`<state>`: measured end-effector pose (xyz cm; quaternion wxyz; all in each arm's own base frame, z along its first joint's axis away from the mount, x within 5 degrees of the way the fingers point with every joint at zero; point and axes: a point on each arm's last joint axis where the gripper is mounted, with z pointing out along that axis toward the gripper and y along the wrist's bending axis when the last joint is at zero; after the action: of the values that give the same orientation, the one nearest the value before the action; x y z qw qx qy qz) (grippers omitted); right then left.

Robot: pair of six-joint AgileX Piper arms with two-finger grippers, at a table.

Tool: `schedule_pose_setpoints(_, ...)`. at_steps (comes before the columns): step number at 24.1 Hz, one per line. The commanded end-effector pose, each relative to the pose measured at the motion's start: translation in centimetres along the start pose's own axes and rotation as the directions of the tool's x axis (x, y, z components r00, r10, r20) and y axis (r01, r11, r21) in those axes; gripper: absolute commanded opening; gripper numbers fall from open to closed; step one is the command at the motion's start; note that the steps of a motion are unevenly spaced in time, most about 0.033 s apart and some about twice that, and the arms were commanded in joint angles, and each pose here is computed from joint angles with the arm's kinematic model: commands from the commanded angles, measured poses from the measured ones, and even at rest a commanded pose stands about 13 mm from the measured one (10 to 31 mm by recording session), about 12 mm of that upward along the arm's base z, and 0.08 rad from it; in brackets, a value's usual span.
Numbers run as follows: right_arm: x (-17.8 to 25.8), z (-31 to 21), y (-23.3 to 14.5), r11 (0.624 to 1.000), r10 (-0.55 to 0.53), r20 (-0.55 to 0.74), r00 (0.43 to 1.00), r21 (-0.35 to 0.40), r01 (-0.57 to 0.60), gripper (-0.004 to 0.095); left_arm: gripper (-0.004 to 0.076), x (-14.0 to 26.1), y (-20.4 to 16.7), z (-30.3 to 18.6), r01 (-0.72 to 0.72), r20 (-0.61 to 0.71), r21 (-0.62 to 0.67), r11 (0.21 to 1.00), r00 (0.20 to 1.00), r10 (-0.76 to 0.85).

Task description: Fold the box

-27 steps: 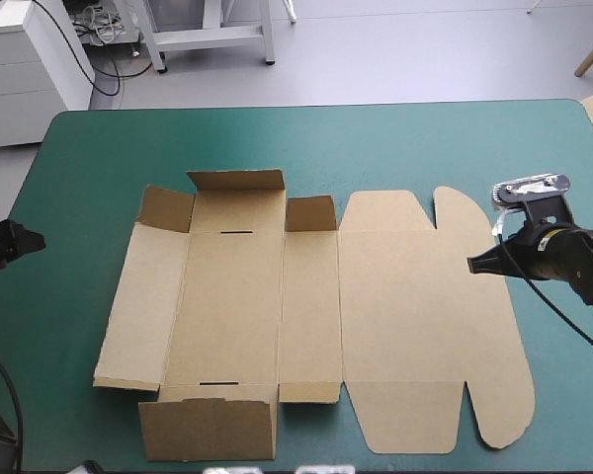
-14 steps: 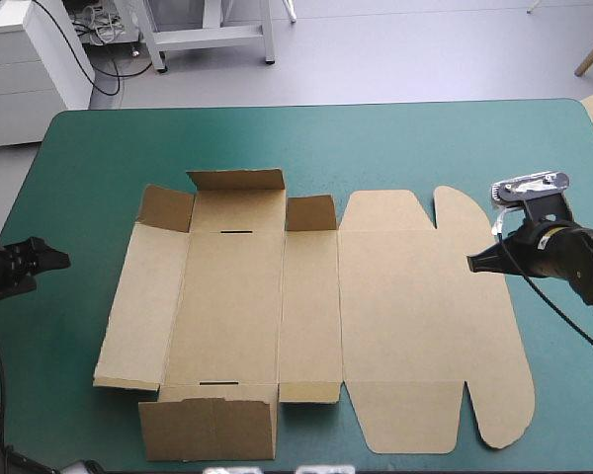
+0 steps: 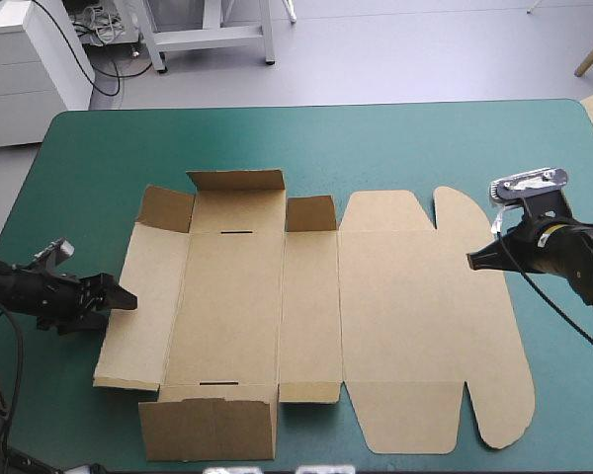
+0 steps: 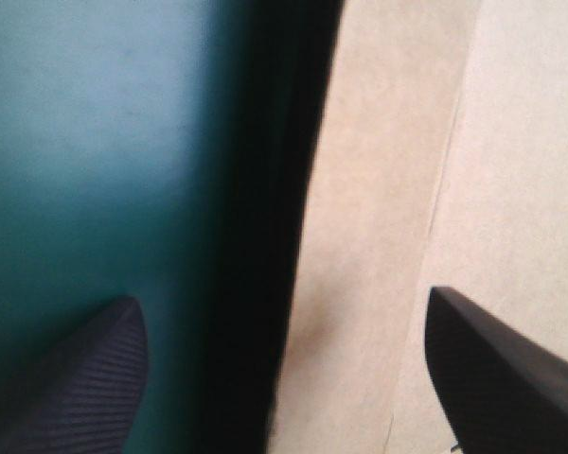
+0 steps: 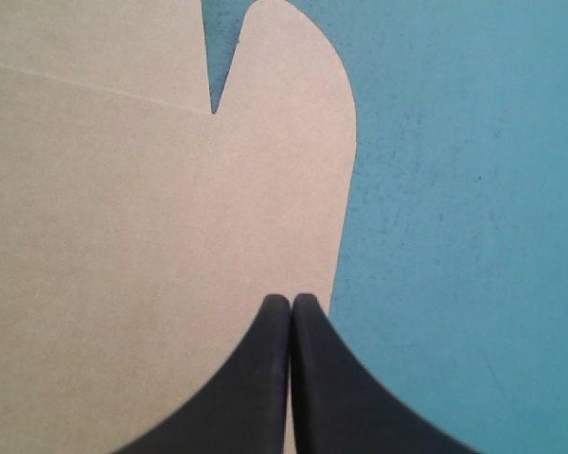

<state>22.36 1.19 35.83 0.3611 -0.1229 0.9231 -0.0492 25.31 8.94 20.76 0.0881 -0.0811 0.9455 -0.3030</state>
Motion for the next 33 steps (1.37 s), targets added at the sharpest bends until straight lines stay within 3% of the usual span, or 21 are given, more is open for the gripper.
schedule_pose_setpoints(1,-0.9,-1.2,-0.5,1.0,-0.002,0.095,0.995,0.029,0.0,-0.0021,0.0571,0.4,-2.8,0.3,-0.052,-0.051,0.083,0.995,0.997,0.057)
schedule_pose_setpoints(12,-0.8,-1.2,-0.5,1.0,-0.002,0.093,0.996,0.029,0.0,-0.0022,0.0568,3.4,-3.4,3.6,-0.03,-0.203,0.119,0.993,0.978,0.053)
schedule_pose_setpoints(16,-0.8,-1.2,-0.5,1.0,-0.001,0.094,0.996,0.027,-0.002,-0.0021,0.0533,4.2,-3.0,4.1,-0.044,-0.239,0.107,0.993,0.969,0.069)
schedule_pose_setpoints(21,-0.8,-1.2,-0.5,1.0,-0.001,0.094,0.996,0.027,-0.002,-0.0021,0.0353,4.0,-2.8,4.0,-0.05,-0.226,0.089,0.995,0.972,0.07)
schedule_pose_setpoints(22,-0.9,-1.2,-0.4,1.0,0.001,0.094,0.996,0.025,-0.003,-0.0021,0.0256,3.8,-2.9,3.9,-0.055,-0.219,0.086,0.995,0.973,0.073)
schedule_pose_setpoints(27,-0.8,-1.2,-0.4,1.0,0.001,0.084,0.996,0.024,-0.003,-0.0021,0.0015,3.1,-3.1,3.4,-0.078,-0.193,0.077,0.994,0.977,0.091)
schedule_pose_setpoints(33,-0.7,-1.2,-0.4,1.0,-0.001,0.075,0.997,0.024,-0.001,-0.0021,-0.0008,2.4,-3.2,3.1,-0.087,-0.158,0.072,0.994,0.983,0.098)
